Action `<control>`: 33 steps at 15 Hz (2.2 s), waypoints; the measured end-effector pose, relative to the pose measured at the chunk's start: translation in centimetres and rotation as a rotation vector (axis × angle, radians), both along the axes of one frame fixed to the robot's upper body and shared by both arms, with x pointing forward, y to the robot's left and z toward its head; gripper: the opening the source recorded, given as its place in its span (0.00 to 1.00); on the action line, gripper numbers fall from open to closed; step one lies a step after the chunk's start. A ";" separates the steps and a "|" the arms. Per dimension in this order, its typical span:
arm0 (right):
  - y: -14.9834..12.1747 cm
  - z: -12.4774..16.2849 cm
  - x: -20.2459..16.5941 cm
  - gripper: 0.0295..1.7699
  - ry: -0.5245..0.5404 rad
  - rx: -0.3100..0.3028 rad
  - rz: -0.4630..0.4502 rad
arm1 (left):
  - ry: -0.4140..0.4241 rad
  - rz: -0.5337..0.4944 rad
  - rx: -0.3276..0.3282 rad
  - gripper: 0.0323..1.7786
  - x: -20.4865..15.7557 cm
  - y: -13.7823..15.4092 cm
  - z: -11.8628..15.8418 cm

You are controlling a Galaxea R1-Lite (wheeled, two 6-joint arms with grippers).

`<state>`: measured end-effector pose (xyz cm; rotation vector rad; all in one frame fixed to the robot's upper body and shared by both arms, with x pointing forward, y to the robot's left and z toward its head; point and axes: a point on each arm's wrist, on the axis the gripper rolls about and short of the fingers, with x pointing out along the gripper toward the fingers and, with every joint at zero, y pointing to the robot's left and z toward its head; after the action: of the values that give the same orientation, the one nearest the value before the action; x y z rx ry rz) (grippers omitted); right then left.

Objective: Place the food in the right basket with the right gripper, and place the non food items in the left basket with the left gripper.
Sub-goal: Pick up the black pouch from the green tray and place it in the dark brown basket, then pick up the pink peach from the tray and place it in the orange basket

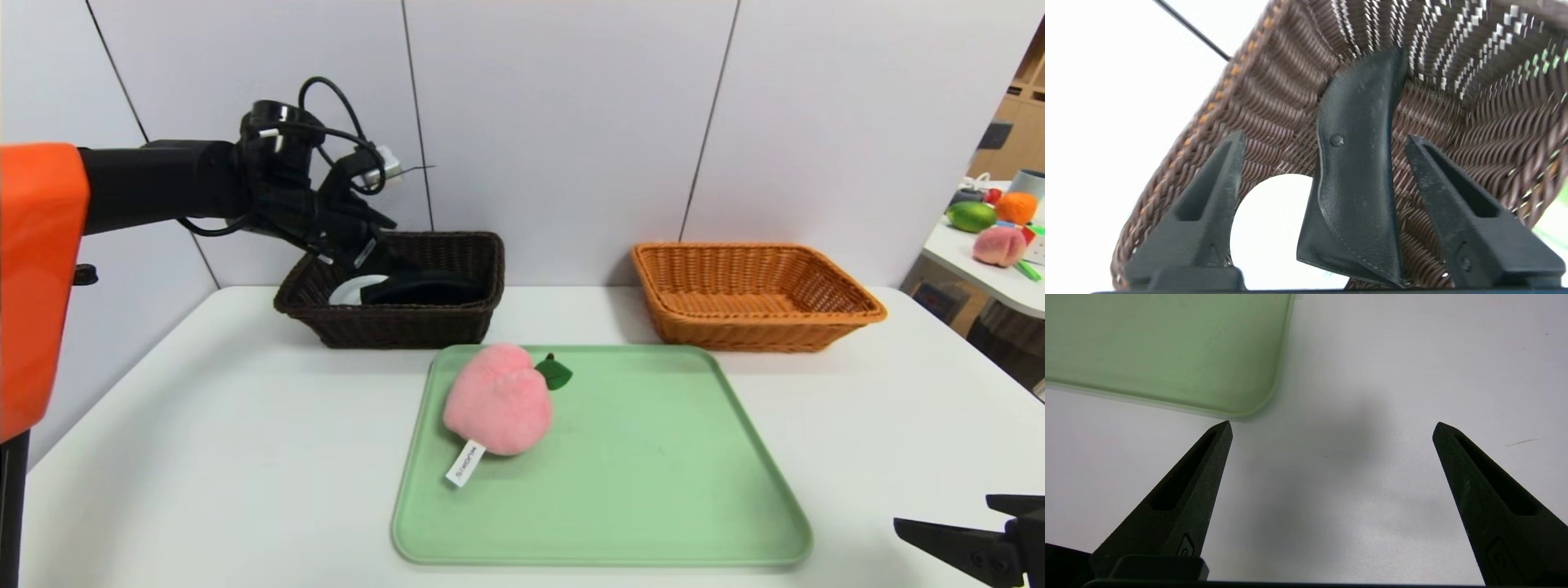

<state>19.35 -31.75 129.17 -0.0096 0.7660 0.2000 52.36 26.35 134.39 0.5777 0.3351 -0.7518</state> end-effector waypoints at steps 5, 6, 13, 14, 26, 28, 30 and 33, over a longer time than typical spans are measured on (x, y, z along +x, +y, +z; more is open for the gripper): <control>0.0 0.2 0.1 0.96 -0.016 0.003 -0.001 | 0.164 0.176 -0.263 0.87 -2.7 -0.3 2.9; 0.0 0.4 0.2 0.96 -0.022 0.004 -0.001 | 0.209 0.227 -0.300 0.88 -3.6 -0.5 3.1; 0.1 0.7 0.7 0.96 -0.026 0.003 0.004 | 0.305 0.601 -0.317 0.93 -12.1 -1.8 3.4; 0.2 0.7 0.9 0.96 -0.020 0.003 0.006 | 0.318 0.625 -0.328 0.93 -13.6 -1.6 3.4; 5.8 3.0 5.1 0.96 -0.086 0.011 0.314 | 0.371 0.304 -0.281 0.95 -28.4 -2.5 2.0; 7.5 3.2 6.1 0.96 -0.106 0.016 0.372 | 0.388 0.184 -0.263 0.95 -29.1 -2.5 1.7; 9.1 3.0 7.5 0.96 -0.131 0.016 0.414 | 0.376 0.085 -0.226 0.95 -29.4 -2.5 1.4; 11.3 2.0 9.6 0.96 -0.146 0.021 0.445 | 0.368 0.065 -0.201 0.95 -29.6 -2.4 1.1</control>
<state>29.00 -20.48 131.16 -0.1740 0.6082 0.6243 22.75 23.96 135.44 0.2350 0.6076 -0.8173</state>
